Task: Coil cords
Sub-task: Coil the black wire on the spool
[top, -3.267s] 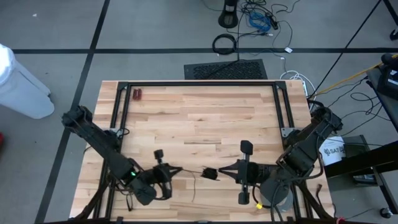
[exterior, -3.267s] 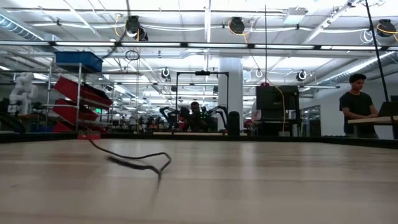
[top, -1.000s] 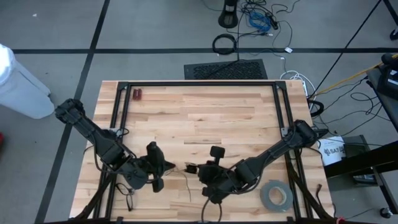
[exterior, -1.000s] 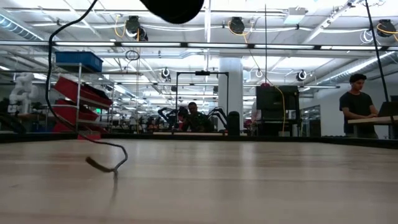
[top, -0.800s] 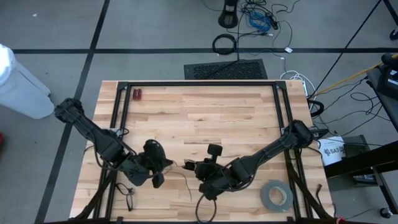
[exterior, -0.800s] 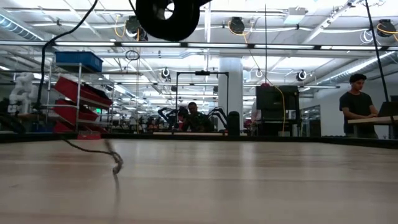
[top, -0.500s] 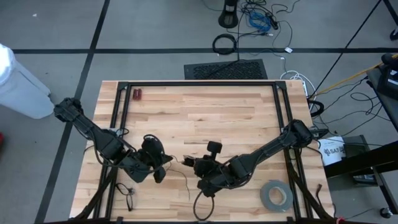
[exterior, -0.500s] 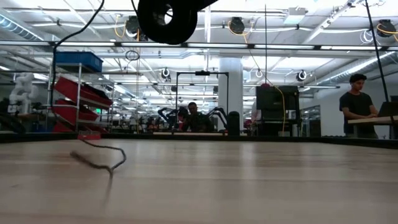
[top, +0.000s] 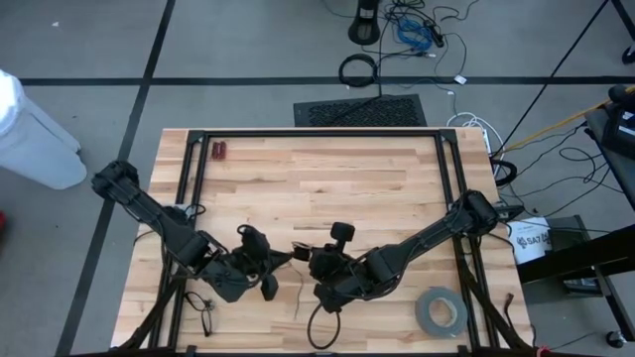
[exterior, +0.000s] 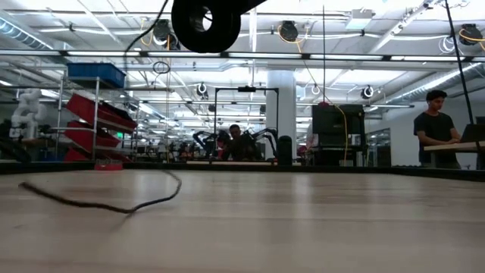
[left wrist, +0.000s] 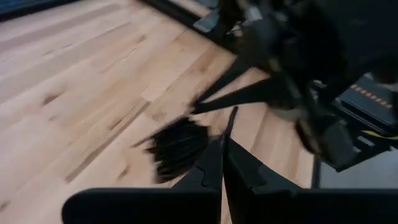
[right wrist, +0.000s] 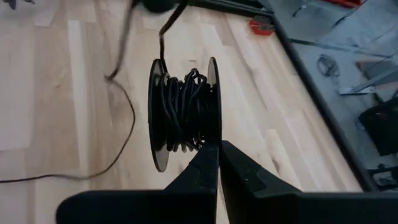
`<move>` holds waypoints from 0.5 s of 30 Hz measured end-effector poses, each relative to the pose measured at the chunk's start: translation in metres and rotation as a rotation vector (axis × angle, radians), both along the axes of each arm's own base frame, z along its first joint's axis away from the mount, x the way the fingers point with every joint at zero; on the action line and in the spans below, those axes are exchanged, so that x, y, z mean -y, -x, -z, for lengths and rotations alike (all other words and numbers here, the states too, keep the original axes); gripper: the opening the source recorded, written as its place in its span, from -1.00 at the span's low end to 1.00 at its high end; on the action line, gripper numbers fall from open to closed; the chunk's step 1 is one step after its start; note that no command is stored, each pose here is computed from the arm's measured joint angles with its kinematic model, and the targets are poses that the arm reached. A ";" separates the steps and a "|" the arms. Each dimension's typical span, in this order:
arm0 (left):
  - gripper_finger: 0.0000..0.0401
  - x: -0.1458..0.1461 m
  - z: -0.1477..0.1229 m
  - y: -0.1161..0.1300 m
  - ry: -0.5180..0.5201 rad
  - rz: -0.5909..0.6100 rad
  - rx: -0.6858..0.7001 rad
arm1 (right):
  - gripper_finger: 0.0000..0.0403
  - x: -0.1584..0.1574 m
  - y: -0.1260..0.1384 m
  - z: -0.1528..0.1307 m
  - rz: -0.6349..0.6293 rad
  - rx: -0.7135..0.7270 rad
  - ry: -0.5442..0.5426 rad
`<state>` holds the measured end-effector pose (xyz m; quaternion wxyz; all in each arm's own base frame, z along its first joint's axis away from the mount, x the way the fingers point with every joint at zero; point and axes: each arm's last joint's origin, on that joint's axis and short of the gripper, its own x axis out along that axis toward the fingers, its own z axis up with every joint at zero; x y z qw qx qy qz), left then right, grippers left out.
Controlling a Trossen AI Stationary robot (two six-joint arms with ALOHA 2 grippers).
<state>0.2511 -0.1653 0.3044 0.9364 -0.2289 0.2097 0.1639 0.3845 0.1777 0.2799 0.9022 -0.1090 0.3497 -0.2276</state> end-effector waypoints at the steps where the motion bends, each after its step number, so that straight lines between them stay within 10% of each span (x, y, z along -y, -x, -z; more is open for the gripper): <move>1: -0.98 0.002 0.000 -0.003 -0.009 0.013 0.014 | -1.00 0.000 0.000 0.000 0.006 0.004 0.010; 15: -0.97 0.013 0.011 -0.023 -0.089 0.047 0.064 | -1.00 0.010 -0.004 -0.001 0.026 -0.004 0.053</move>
